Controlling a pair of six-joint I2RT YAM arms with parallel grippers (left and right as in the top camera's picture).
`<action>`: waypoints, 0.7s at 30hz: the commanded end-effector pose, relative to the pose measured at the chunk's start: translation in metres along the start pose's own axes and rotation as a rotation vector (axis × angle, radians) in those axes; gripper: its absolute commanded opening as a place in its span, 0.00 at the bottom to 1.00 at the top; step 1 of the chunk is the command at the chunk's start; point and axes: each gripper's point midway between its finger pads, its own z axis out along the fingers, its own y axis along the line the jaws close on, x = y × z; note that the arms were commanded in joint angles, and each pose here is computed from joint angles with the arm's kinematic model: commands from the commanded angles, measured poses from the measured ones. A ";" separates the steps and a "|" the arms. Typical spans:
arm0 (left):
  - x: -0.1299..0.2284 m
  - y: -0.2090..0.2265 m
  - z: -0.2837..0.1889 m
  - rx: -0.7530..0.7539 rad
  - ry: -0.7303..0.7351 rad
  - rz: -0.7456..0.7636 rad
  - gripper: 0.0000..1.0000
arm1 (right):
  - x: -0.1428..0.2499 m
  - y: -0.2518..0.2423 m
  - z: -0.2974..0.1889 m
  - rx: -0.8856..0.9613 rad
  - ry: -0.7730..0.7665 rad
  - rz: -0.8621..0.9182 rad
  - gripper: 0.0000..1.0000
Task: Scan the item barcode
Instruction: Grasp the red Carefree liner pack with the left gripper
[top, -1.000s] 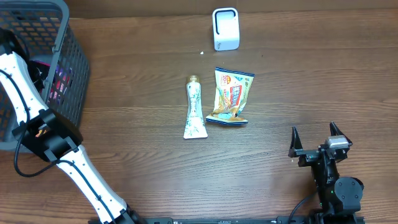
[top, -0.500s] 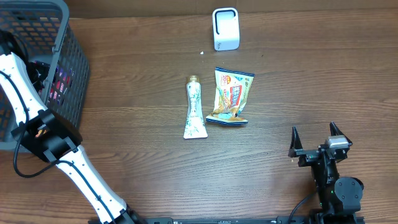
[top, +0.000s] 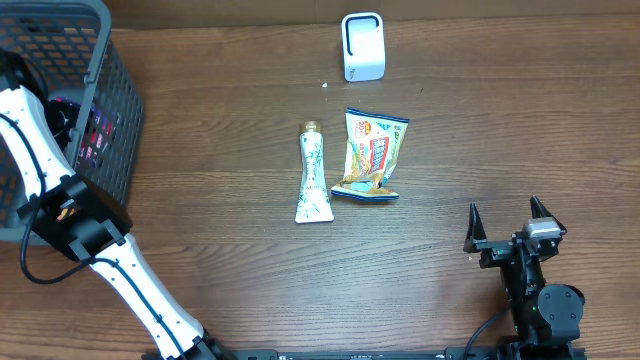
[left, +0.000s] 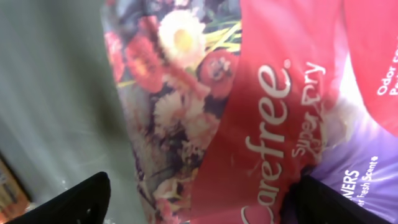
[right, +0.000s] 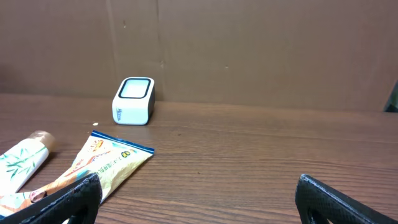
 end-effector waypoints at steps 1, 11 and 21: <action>0.016 0.007 0.034 -0.049 0.078 0.014 0.81 | 0.001 0.001 0.000 -0.002 -0.005 0.002 1.00; 0.016 0.007 0.036 -0.047 0.078 0.057 0.21 | 0.001 0.001 0.000 -0.002 -0.005 0.003 1.00; 0.011 0.007 0.017 -0.030 0.055 0.088 0.04 | 0.001 0.001 0.000 -0.002 -0.005 0.002 1.00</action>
